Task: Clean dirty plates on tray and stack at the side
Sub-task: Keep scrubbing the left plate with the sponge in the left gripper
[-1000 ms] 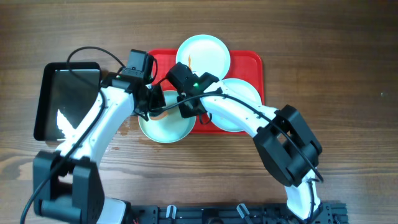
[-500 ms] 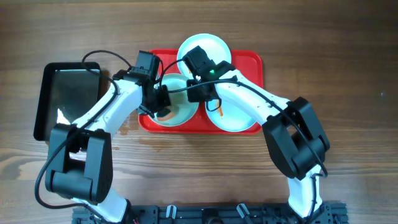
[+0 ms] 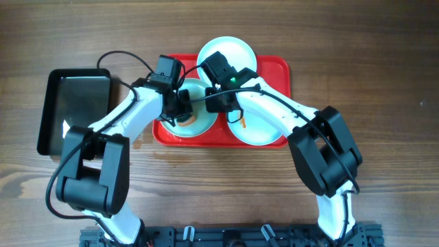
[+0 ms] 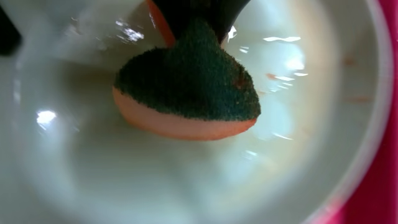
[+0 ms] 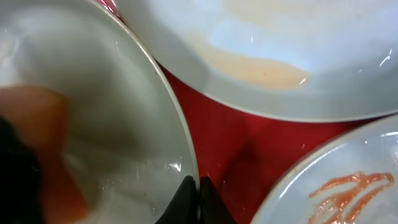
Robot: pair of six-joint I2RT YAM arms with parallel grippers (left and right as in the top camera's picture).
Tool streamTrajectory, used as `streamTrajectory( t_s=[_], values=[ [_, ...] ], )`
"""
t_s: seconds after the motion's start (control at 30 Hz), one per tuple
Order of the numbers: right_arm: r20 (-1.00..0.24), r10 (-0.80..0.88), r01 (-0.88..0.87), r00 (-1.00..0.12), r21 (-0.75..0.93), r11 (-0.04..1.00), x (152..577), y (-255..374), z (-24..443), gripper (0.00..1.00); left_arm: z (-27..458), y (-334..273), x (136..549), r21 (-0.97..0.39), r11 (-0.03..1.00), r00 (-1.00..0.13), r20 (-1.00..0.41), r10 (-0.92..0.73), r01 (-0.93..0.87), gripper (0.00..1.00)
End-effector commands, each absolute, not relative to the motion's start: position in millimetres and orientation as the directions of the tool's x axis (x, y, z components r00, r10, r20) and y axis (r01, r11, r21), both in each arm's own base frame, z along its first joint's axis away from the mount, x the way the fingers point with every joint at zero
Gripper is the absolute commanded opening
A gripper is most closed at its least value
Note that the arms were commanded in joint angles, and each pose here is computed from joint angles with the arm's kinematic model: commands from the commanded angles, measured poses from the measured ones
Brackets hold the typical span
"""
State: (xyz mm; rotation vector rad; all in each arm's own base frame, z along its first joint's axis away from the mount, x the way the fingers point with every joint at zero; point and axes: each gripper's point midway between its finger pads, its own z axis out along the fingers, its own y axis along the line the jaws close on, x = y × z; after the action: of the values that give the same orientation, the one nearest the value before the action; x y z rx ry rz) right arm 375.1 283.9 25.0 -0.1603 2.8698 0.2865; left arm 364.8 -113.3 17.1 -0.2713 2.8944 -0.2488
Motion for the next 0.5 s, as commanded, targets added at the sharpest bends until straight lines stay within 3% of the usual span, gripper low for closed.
streamTrajectory(
  t_s=[0.0, 0.17, 0.47],
  values=[
    [-0.245, -0.076, -0.111, -0.967, 0.130, 0.985, 373.2, 274.0, 15.2, 0.04, 5.1, -75.4, 368.0, -0.076, 0.979, -0.955, -0.217, -0.202, -0.190, 0.04],
    [-0.235, -0.082, -0.113, -0.968, 0.123, 0.986, 370.9, 272.4, 14.4, 0.04, 5.1, -42.2, 370.3, -0.002, 0.966, -0.939, -0.235, -0.251, -0.258, 0.04],
    [-0.236, -0.081, -0.112, -0.968, 0.121, 0.986, 370.9, 271.9, 14.3, 0.04, 29.0, -33.4, 354.0, 0.006, 0.959, -0.937, -0.217, -0.274, -0.282, 0.04]
  ],
)
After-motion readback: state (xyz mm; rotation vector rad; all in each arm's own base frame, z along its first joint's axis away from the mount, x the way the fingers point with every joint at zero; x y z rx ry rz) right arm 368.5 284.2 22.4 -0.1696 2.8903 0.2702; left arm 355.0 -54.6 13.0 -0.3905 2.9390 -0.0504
